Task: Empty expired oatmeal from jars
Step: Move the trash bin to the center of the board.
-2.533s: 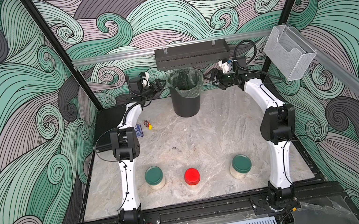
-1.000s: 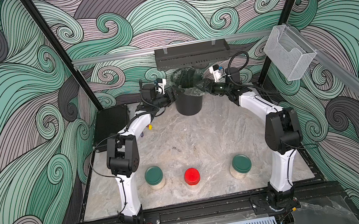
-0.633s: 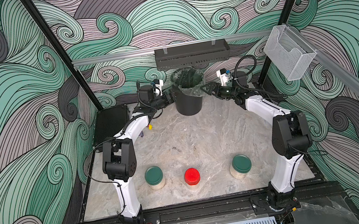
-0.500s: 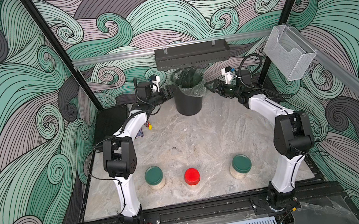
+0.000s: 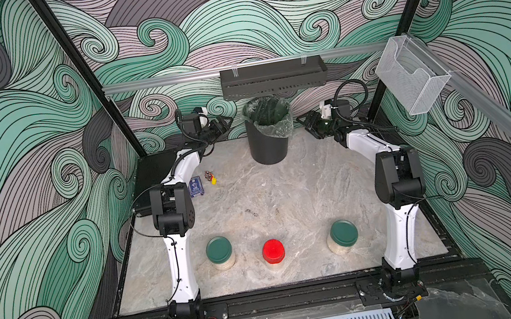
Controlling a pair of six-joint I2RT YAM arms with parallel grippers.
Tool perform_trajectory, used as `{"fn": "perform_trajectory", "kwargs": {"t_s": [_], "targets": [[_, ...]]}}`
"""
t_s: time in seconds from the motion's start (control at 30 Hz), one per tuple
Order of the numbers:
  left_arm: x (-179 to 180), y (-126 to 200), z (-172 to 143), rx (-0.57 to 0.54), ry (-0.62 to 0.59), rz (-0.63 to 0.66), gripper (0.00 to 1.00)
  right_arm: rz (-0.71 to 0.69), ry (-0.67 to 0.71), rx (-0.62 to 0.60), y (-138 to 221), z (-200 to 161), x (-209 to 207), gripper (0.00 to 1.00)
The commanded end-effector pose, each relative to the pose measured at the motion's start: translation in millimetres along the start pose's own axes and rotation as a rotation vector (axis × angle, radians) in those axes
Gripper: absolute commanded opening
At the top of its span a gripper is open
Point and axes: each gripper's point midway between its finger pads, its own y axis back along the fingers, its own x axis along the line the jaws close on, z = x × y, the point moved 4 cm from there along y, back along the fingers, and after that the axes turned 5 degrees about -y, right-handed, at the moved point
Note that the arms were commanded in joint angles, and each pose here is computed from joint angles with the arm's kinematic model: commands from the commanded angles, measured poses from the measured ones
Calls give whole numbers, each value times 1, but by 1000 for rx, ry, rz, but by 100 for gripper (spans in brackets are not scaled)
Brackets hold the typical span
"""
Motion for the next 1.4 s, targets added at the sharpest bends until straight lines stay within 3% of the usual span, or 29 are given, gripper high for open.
{"fn": "perform_trajectory", "kwargs": {"t_s": [0.0,0.4,0.7,1.0,1.37], "targets": [[7,-16,0,11,41,25,82,-11,-59,-35,-9,12,3,68],[16,-66,-22,47,62,-25,84,-56,-51,7,-54,20,-2,67],[-4,-84,-41,82,42,-113,86,-22,-16,84,-81,7,10,68],[-30,-76,-56,183,3,-231,86,13,85,202,-69,-28,38,70],[-52,-52,-70,252,1,-265,82,40,121,230,-41,-51,56,70]]}}
